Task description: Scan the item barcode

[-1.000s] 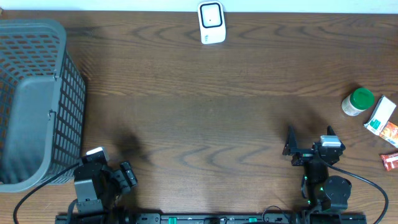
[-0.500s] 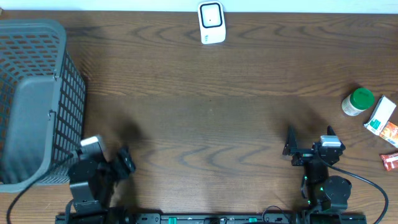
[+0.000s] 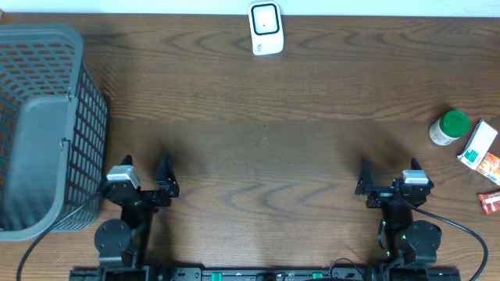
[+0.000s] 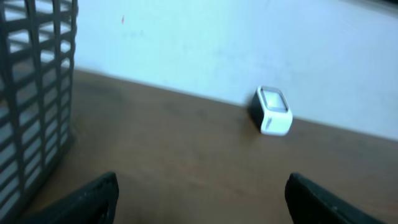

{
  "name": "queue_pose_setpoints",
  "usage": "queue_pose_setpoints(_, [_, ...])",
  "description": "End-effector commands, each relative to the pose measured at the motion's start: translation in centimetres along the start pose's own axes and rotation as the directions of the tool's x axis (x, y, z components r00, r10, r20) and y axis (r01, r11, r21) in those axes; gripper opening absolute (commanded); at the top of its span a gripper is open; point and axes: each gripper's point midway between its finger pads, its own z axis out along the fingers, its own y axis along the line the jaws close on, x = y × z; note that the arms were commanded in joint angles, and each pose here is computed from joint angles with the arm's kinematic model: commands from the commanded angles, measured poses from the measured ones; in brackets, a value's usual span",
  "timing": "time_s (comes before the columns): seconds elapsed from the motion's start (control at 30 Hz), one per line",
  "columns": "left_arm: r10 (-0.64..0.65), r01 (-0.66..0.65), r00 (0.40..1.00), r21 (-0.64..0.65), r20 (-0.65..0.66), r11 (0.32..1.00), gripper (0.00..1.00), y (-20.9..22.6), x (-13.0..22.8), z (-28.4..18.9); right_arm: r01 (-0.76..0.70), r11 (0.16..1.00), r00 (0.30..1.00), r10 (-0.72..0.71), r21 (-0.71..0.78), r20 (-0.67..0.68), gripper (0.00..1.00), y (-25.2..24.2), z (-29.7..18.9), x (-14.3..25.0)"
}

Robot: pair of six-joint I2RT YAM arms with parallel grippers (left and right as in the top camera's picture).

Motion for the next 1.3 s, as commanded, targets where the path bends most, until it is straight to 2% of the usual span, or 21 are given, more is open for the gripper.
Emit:
queue_pose_setpoints(0.0, [-0.004, 0.002, 0.998, 0.030, 0.062, 1.000, 0.86, -0.1, 0.5, 0.3, -0.010, 1.000, 1.000, 0.010, 0.006, 0.001, 0.99, -0.1, 0.0, 0.0])
queue_pose_setpoints(0.13, [0.018, -0.019, 0.999, 0.017, 0.028, 1.000, 0.86, 0.4, 2.1, 0.5, -0.010, 1.000, 1.000, 0.010, 0.006, 0.000, 0.99, -0.1, 0.0, 0.0])
queue_pose_setpoints(0.27, [0.018, -0.019, 0.995, -0.018, -0.094, 1.000, 0.86, 1.3, 5.1, 0.4, -0.010, 1.000, 1.000, 0.010, 0.006, 0.001, 0.99, -0.1, 0.0, 0.0])
queue_pose_setpoints(1.27, [0.024, -0.026, 0.996, -0.020, -0.091, 0.999, 0.86, 1.3, 5.0, 0.4, -0.010, 1.000, 1.000, 0.010, 0.006, 0.001, 0.99, -0.1, 0.0, 0.0])
